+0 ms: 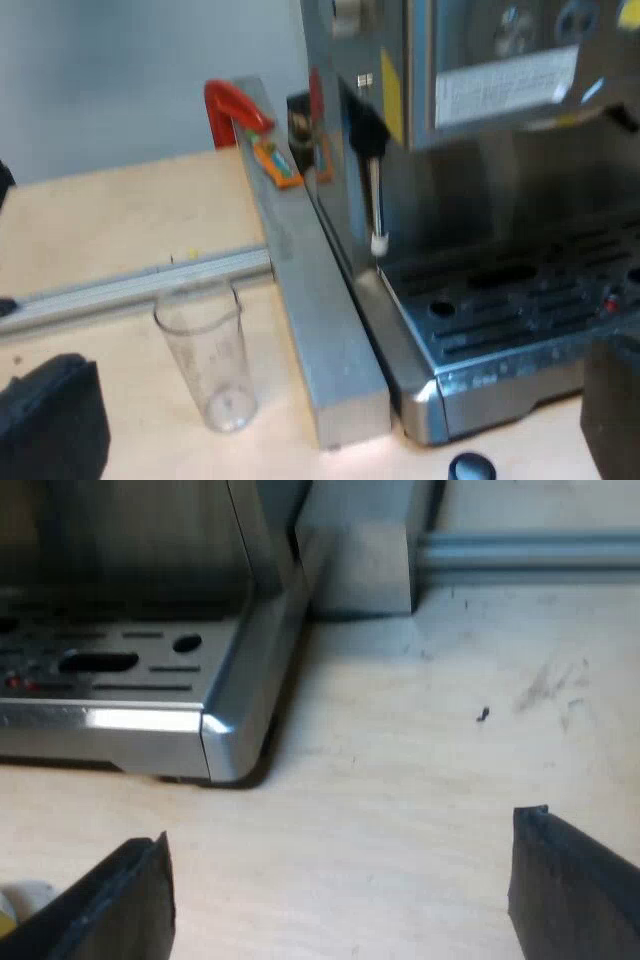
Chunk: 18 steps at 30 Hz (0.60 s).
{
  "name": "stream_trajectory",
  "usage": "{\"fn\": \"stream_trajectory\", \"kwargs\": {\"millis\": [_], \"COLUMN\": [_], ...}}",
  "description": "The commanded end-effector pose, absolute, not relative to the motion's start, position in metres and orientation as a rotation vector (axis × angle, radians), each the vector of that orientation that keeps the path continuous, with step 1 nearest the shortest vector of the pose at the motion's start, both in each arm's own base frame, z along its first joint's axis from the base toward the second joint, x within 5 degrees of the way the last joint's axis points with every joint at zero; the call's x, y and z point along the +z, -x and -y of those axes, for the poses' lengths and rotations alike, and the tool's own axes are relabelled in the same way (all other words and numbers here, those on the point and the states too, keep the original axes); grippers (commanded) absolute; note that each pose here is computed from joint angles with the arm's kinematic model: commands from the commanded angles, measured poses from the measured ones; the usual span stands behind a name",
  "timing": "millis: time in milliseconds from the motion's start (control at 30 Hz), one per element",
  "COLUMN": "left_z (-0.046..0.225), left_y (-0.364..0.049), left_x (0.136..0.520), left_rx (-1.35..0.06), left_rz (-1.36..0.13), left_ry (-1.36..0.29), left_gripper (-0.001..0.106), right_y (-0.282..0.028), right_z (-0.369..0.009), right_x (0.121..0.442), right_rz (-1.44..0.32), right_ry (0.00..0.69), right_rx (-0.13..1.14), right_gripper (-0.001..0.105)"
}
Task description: Grind coffee beans and then tamp
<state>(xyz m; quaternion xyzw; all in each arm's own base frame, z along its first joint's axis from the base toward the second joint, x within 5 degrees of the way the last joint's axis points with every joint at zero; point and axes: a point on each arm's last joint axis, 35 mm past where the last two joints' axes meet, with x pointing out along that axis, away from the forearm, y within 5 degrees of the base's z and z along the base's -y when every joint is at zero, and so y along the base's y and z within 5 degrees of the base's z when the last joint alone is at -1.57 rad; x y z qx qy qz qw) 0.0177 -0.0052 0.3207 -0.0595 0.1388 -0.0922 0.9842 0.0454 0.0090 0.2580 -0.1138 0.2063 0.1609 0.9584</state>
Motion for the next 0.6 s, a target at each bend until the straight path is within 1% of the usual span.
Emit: {"fn": "stream_trajectory", "kwargs": {"millis": [33,233,333,600], "left_z": [0.006,0.007,0.007,0.007], "left_y": [-0.027,-0.034,-0.035,-0.036], "left_x": [0.311,0.294,0.286,0.286], "left_rx": [-0.169,-0.164,-0.161,-0.164], "left_rz": [-0.312,-0.368,-0.408,-0.405], "left_ry": [0.131,0.129,0.128,0.125], "left_gripper": [0.097,0.097,0.097,0.097], "right_y": [-0.047,-0.045,-0.045,-0.045], "right_z": [-0.009,-0.009,-0.009,-0.009], "right_x": [0.255,0.245,0.243,0.243], "right_rz": [-0.432,-0.501,-0.507,-0.507], "right_ry": [0.227,0.218,0.22,0.22], "right_rx": [0.339,0.346,0.348,0.348], "right_gripper": [0.07,0.07,0.07,0.07]}}
